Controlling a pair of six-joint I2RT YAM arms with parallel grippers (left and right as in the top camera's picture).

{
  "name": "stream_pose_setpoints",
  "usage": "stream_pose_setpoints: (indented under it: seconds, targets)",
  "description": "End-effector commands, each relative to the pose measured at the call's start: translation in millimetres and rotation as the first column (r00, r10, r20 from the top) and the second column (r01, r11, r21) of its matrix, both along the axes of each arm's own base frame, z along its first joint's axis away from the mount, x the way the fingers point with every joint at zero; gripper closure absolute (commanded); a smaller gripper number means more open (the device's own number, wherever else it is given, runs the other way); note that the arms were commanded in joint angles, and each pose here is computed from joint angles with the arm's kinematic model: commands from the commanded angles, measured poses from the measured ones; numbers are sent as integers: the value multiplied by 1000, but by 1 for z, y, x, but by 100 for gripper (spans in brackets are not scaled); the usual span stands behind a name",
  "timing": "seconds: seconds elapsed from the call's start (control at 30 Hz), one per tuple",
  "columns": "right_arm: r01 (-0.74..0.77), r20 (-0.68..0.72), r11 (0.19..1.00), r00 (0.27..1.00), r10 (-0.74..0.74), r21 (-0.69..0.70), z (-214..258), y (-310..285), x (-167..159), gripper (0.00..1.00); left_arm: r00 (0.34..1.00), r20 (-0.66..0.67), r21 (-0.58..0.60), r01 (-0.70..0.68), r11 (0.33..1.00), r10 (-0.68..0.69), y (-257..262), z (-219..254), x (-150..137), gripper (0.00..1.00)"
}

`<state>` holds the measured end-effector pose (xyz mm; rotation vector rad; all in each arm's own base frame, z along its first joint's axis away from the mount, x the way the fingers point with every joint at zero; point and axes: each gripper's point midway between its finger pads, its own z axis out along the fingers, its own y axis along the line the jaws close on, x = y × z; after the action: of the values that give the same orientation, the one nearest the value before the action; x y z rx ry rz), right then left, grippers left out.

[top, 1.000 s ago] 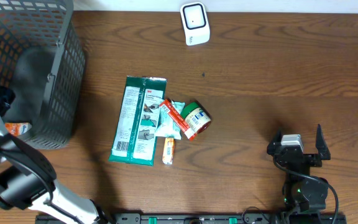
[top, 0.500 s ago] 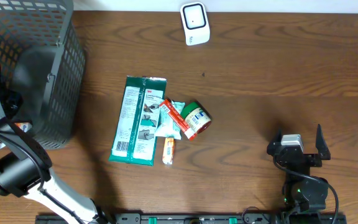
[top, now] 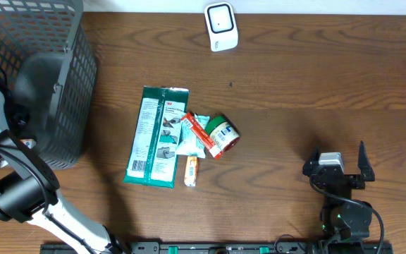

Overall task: Scan the item barcode
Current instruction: 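Grasp the second orange tissue pack in the basket with the left gripper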

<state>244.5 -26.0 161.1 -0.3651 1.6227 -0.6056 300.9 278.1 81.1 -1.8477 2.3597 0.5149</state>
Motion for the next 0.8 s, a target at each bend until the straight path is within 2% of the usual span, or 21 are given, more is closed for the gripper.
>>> stream_pose_setpoints:
  seconds: [0.0, 0.37, 0.4, 0.53, 0.57, 0.67, 0.77]
  targets:
    - [2, -3, 1000, 1000, -2, -7, -1, 0, 0, 1, 1000, -21, -8, 5, 1000, -5, -5, -17, -2, 55]
    - [2, -3, 1000, 1000, -2, -7, -1, 0, 0, 1, 1000, -6, 2, 20, 1000, -20, -8, -47, -3, 56]
    - [2, -3, 1000, 1000, -2, -7, -1, 0, 0, 1, 1000, -9, 0, 19, 1000, -19, -9, -48, -4, 60]
    - [2, -3, 1000, 1000, -2, -7, -1, 0, 0, 1, 1000, -10, 0, 20, 1000, -20, -9, -48, -4, 87]
    - [2, -3, 1000, 1000, -2, -7, -1, 0, 0, 1, 1000, -9, 0, 20, 1000, -20, -9, -48, -4, 91]
    - [2, -3, 1000, 1000, -2, -7, -1, 0, 0, 1, 998, 52, -17, 47, 999, -46, -12, -33, 7, 93]
    - [2, -3, 1000, 1000, -2, -7, -1, 0, 0, 1, 989, 138, 13, 52, 999, -53, -10, 1, 18, 93]
